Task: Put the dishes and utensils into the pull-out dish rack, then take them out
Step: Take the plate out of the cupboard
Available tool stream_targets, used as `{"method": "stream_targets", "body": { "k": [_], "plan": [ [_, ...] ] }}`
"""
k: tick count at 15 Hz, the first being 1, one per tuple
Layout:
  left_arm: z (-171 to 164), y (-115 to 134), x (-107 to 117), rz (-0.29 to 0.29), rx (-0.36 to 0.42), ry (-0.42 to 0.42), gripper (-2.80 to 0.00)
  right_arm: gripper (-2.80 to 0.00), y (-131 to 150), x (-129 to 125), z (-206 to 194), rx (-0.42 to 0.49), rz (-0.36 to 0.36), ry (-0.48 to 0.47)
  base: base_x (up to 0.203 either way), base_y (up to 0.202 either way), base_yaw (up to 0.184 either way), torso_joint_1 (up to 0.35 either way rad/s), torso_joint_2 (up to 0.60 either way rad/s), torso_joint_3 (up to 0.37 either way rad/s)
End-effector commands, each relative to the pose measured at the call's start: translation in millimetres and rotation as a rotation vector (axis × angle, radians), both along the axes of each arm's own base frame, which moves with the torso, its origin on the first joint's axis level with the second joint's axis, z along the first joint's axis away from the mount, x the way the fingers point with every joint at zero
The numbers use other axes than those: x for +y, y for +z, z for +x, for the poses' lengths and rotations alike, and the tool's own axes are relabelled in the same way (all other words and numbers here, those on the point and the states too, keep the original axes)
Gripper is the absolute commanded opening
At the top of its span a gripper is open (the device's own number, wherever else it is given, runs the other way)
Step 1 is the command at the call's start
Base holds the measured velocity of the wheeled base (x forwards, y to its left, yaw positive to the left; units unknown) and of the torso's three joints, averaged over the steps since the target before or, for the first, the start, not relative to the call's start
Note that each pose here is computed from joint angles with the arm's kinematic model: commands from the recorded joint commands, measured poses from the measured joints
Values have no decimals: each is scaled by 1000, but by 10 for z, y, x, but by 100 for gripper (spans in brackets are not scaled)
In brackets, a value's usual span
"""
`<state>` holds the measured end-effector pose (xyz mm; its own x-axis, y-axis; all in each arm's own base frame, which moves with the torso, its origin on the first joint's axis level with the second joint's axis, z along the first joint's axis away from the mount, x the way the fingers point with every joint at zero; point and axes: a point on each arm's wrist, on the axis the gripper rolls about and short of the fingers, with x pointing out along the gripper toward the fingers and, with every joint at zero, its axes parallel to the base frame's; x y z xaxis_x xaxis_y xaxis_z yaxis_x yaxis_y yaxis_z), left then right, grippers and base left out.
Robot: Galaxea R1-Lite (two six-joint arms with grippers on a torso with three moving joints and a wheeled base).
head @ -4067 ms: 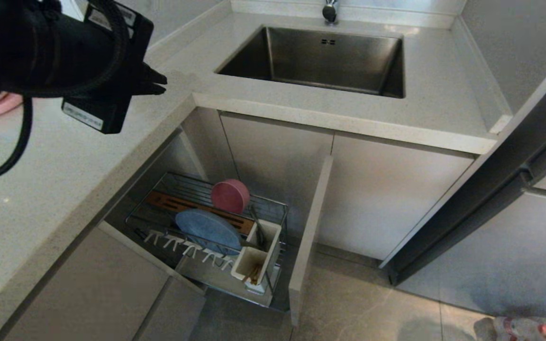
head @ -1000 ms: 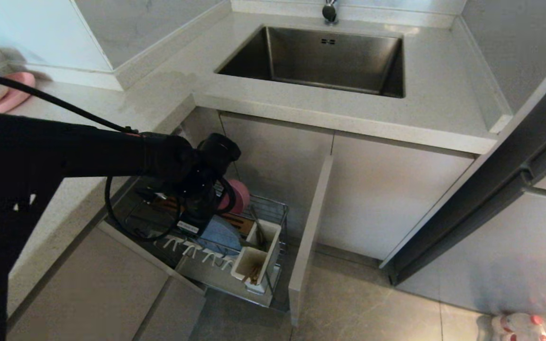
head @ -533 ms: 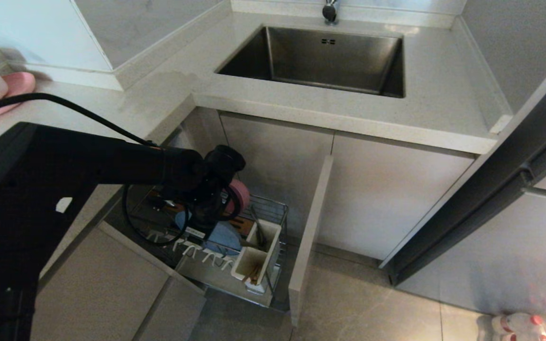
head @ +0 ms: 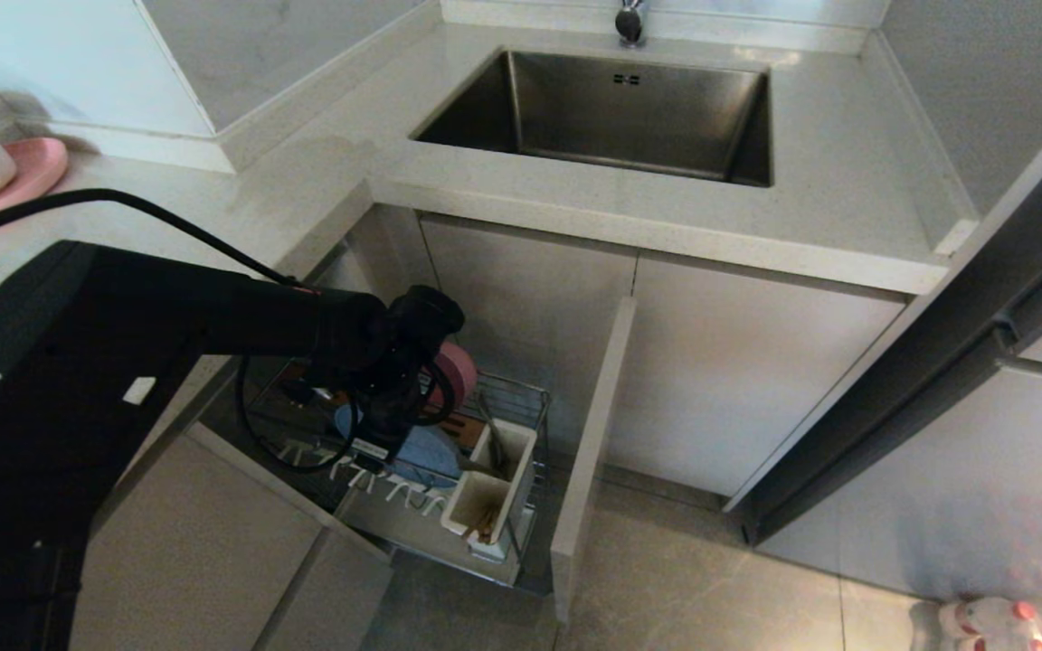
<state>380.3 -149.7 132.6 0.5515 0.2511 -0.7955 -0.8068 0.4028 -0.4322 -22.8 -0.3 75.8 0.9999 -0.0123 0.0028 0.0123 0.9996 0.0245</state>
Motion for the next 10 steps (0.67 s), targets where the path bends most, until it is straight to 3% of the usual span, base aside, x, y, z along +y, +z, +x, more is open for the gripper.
{"method": "stream_targets", "body": {
  "k": [1, 2, 10],
  "plan": [
    [1, -10, 3, -1, 2, 9, 0, -280, 1, 0, 1, 1, 0, 0, 0, 0, 0, 0, 0, 0],
    [4, -8, 3, 0, -2, 10, -280, -280, 0, 0, 0, 0, 0, 0, 0, 0, 0, 0, 0, 0],
    [-2, -12, 4, -1, 0, 9, -280, -280, 1, 0, 1, 1, 0, 0, 0, 0, 0, 0, 0, 0]
  ]
}}
